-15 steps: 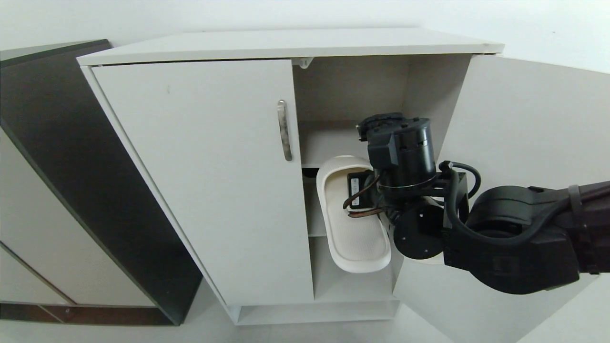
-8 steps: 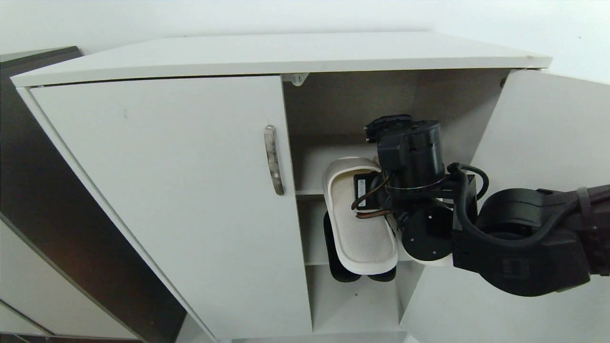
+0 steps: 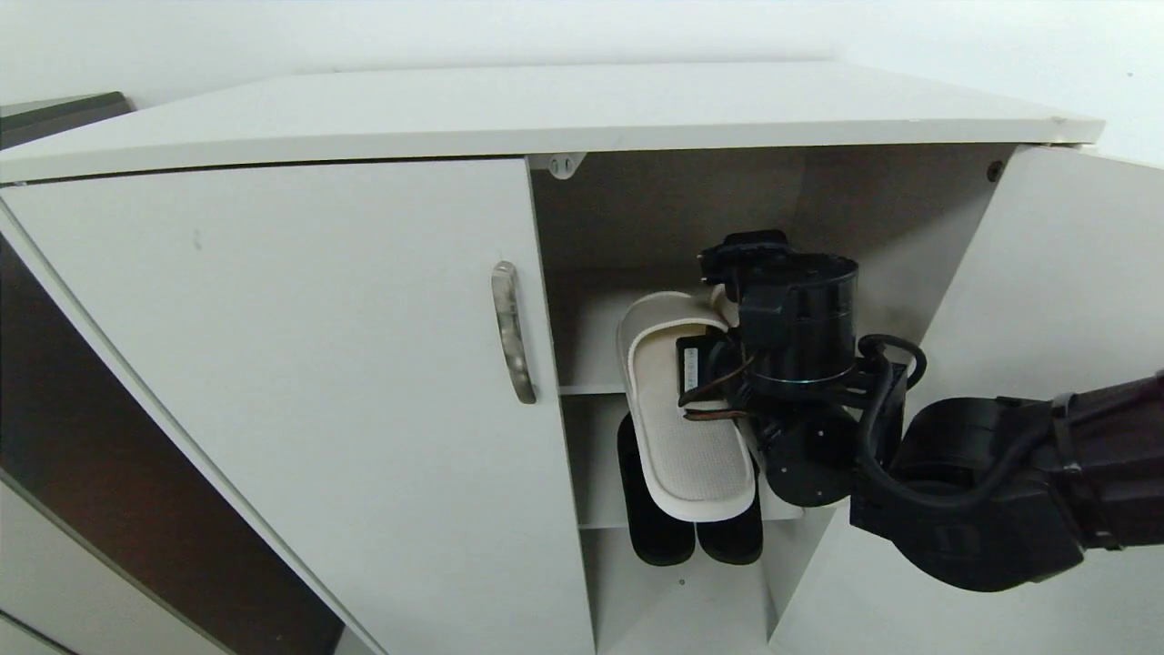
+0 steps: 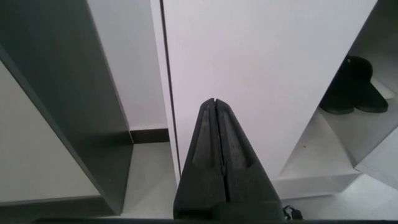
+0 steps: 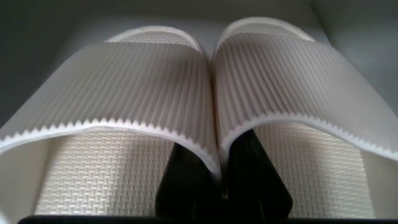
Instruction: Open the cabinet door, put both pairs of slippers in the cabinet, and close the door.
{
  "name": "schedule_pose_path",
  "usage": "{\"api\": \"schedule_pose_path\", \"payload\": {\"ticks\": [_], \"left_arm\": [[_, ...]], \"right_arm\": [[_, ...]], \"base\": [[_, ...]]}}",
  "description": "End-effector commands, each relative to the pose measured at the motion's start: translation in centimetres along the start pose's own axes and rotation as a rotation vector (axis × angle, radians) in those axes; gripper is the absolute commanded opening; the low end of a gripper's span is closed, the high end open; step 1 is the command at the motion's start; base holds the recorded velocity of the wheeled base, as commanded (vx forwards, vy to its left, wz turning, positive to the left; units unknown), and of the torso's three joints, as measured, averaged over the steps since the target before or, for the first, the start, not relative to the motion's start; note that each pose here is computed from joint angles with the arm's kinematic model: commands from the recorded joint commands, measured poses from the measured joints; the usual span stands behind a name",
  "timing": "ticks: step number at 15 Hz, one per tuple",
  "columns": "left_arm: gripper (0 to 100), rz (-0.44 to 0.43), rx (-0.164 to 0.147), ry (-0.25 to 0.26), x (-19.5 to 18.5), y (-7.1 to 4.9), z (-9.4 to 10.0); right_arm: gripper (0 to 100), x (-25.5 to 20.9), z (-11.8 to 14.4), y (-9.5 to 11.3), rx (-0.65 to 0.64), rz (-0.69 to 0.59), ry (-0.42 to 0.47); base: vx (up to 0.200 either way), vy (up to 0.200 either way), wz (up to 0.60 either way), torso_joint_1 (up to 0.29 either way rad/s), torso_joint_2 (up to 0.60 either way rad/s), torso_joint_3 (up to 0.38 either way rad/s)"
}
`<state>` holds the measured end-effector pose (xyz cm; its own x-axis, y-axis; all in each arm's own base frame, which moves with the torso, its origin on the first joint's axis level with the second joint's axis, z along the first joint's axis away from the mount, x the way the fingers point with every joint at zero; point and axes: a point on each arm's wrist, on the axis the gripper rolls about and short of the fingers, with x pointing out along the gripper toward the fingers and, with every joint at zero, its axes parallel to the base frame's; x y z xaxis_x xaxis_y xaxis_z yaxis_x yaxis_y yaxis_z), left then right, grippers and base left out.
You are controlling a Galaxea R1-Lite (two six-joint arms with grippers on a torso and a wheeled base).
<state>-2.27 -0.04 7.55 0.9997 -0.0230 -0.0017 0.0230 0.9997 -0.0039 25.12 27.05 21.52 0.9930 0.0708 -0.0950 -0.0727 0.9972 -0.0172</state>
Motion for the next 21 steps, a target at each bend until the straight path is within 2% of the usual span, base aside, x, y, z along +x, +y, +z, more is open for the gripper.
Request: {"api": "schedule_pose_path", "payload": {"ticks": [1, 4, 11, 21], "left_arm": [[0, 0.000, -0.001, 0.000, 0.0, 0.0, 0.0], [0, 0.000, -0.001, 0.000, 0.0, 0.0, 0.0], [0, 0.000, -0.001, 0.000, 0.0, 0.0, 0.0], [0, 0.000, -0.001, 0.000, 0.0, 0.0, 0.0]], "right_arm": [[0, 1.6, -0.5, 0.5, -0.008, 0.023, -0.003], [0, 4.5, 0.8, 0.8, 0.000, -0.009, -0.046], [0, 8.7, 3.1, 0.6, 0.000, -0.071, -0.018], [0, 9.9, 2.8, 0.8, 0.005, -0.060, -0.021]], "base": [[0.000, 0.000, 0.00, 0.000, 0.00, 0.000], [0.000, 0.000, 0.00, 0.000, 0.00, 0.000], [0.000, 0.000, 0.00, 0.000, 0.00, 0.000], [0.000, 0.000, 0.00, 0.000, 0.00, 0.000]]}}
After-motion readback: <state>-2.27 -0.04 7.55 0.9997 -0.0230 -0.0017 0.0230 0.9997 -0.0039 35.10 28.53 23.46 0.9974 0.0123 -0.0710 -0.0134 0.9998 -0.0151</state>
